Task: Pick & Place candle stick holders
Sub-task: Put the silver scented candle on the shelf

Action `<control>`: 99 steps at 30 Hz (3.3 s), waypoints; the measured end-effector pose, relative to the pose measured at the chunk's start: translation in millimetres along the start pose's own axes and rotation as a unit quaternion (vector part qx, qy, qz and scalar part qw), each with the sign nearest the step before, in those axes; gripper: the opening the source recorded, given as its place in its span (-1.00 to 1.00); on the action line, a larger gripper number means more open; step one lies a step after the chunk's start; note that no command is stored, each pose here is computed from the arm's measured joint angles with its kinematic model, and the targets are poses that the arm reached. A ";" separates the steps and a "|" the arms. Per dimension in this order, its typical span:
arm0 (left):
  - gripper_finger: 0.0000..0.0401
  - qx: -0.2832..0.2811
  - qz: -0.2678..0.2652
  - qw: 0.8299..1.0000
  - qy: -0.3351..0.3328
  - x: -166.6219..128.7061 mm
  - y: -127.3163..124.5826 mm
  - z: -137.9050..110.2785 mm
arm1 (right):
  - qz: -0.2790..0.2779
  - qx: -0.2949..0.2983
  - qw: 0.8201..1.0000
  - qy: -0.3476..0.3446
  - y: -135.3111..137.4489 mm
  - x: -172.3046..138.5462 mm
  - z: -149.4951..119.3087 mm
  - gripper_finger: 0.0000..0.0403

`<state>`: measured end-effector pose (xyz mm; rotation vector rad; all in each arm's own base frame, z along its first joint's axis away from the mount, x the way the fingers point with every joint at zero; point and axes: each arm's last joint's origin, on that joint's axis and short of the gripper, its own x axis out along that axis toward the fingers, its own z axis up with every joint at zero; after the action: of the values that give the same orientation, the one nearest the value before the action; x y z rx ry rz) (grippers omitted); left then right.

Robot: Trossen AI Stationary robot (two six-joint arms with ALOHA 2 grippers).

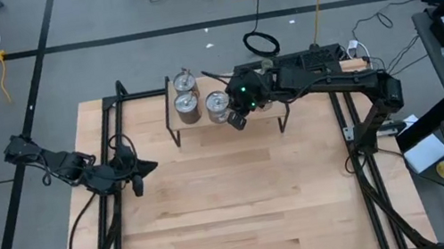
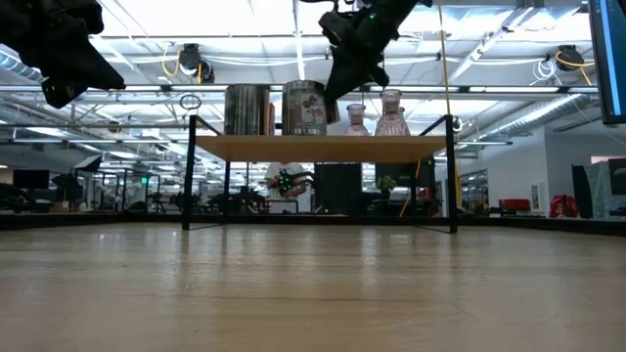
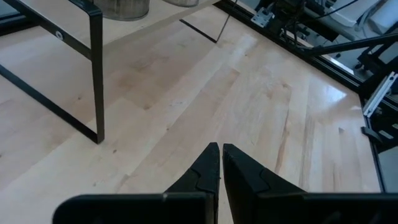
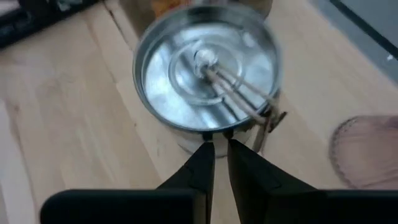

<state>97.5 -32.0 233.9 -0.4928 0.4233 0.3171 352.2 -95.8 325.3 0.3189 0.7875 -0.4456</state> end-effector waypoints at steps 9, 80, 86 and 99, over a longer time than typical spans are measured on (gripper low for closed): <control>-0.89 0.003 0.000 1.000 0.000 0.0 0.0 0.0 | 0.003 0.007 1.000 -0.024 -2.4 0.9 5.7 -0.81; -0.89 -0.001 -0.001 1.000 0.001 0.0 -0.1 0.0 | 0.036 0.019 0.997 -0.059 -8.1 26.7 16.5 -0.81; -0.89 -0.001 -0.001 1.000 0.001 0.0 -0.1 0.0 | 0.038 0.019 0.997 -0.069 -9.9 26.6 18.9 -0.81; -0.89 -0.008 -0.001 1.000 0.001 0.0 -0.1 0.0 | 0.040 0.011 0.996 -0.074 -9.4 33.4 20.0 -0.81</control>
<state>97.6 -32.1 234.0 -0.5090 0.4215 0.3180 380.4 -121.4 313.0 0.3334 0.6226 -0.3985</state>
